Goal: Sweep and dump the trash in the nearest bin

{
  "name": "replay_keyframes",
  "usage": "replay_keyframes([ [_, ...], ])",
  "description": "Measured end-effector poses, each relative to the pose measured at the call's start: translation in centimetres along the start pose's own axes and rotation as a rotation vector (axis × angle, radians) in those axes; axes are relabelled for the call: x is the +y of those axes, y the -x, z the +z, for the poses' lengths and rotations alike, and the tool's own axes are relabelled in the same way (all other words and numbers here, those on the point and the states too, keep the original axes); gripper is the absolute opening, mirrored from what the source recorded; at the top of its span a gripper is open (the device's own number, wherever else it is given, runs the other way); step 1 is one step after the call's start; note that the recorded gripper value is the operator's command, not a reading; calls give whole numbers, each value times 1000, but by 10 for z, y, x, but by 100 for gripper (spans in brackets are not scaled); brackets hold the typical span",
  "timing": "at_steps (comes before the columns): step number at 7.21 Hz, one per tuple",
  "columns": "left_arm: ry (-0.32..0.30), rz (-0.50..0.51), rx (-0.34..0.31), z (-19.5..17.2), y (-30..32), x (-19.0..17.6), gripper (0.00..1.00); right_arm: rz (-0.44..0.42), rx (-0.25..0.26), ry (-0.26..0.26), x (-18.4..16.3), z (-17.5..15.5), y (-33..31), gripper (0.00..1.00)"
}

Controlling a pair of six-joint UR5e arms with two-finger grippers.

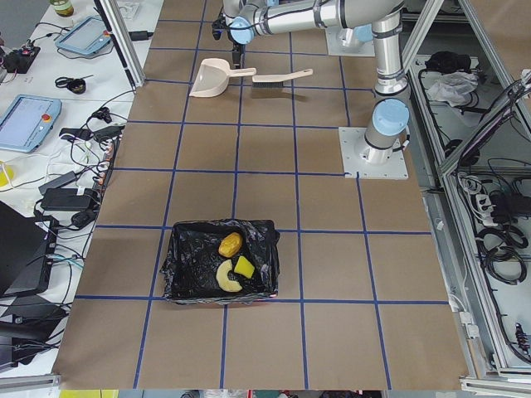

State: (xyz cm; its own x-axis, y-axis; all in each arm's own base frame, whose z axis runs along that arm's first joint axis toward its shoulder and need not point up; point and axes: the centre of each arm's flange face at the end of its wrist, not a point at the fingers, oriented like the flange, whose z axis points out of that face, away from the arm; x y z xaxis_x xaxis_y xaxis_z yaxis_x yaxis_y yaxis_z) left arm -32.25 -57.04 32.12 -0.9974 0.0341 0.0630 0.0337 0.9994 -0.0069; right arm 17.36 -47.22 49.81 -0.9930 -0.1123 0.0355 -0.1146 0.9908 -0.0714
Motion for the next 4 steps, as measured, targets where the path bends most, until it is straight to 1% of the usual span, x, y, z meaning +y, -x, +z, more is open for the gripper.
replay_keyframes([
  [2,-68,-105,7,-43,95,-31,100,0,0,0,0,0,0,100],
  [3,-87,-129,-1,-69,153,-38,100,0,0,-1,0,0,0,100],
  [4,-96,-142,-14,-100,219,-37,100,0,0,0,0,0,0,100],
])
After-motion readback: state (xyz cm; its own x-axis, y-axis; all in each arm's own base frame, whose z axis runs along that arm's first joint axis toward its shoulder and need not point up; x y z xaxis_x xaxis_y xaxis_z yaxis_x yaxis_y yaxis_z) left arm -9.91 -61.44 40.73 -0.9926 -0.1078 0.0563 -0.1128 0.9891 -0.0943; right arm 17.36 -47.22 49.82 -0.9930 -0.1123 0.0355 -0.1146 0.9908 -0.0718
